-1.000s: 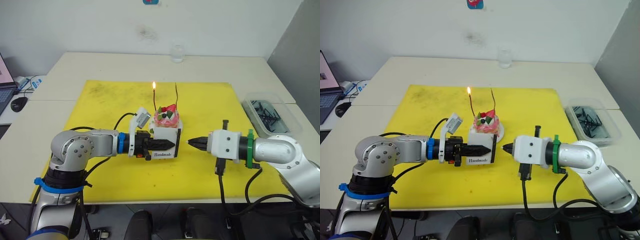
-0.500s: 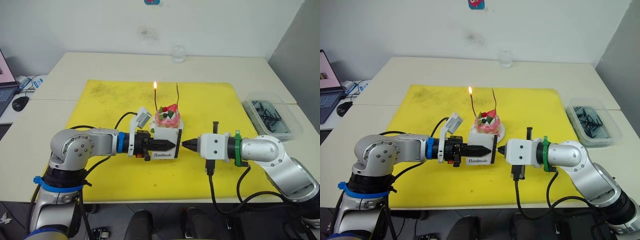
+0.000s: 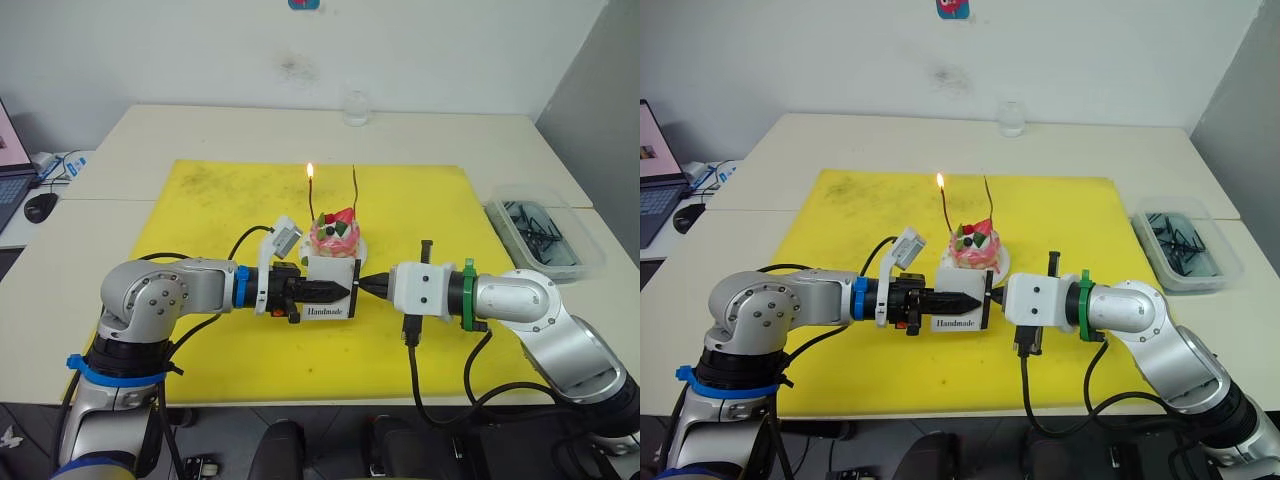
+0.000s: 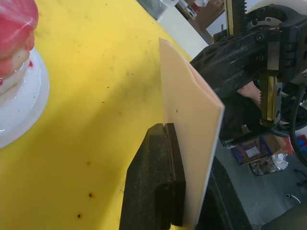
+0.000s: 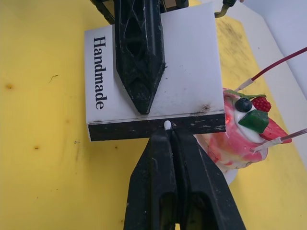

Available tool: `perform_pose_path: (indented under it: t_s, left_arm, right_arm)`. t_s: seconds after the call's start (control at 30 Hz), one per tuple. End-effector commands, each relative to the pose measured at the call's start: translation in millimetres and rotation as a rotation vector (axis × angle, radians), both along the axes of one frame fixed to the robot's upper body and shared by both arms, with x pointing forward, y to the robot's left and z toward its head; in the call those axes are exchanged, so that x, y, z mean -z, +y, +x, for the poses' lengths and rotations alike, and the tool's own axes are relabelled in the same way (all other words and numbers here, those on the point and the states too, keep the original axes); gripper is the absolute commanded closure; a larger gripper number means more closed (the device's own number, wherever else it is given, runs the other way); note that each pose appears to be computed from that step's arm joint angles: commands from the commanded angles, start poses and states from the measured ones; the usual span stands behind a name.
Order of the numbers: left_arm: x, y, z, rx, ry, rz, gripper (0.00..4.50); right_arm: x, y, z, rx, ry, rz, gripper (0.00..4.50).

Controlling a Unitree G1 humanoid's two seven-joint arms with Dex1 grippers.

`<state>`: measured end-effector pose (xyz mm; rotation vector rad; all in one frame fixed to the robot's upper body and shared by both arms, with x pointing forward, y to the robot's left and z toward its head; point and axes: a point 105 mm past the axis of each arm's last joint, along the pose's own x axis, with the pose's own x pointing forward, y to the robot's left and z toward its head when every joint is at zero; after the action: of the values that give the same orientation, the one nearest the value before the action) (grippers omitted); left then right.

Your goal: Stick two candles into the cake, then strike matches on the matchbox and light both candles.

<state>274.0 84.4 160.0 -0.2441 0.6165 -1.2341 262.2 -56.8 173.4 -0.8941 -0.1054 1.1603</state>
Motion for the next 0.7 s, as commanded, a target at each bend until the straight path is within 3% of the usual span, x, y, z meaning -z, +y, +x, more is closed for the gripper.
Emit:
perform_pose_path:
  t_s: [0.03,0.23,0.3,0.43,0.53,0.7]
  left_arm:
    - [-10.5,-5.9,-4.4,0.039,-0.056,-0.023,4.50]
    - [-10.1,-15.0,-12.5,0.089,-0.080,-0.023,4.50]
    - [-8.0,-17.6,-16.8,0.107,-0.100,-0.007,4.50]
    - [-8.7,-6.6,-23.7,0.087,-0.151,0.046,4.50]
    - [-7.4,9.7,-28.1,0.044,-0.179,0.104,4.50]
    - [-7.8,8.7,-22.8,0.005,-0.197,0.093,4.50]
  right_arm:
    - [-6.4,2.5,2.3,0.015,-0.038,-0.001,4.48]
    - [-1.6,4.5,8.4,0.064,-0.019,-0.004,4.48]
    - [-10.4,-5.4,26.0,0.191,-0.060,0.040,4.48]
    - [-49.1,-70.1,52.6,0.462,-0.203,0.065,4.48]
    - [-58.3,-96.8,49.5,0.541,-0.208,0.054,4.48]
    - [-51.4,-71.5,33.7,0.472,-0.126,0.130,4.48]
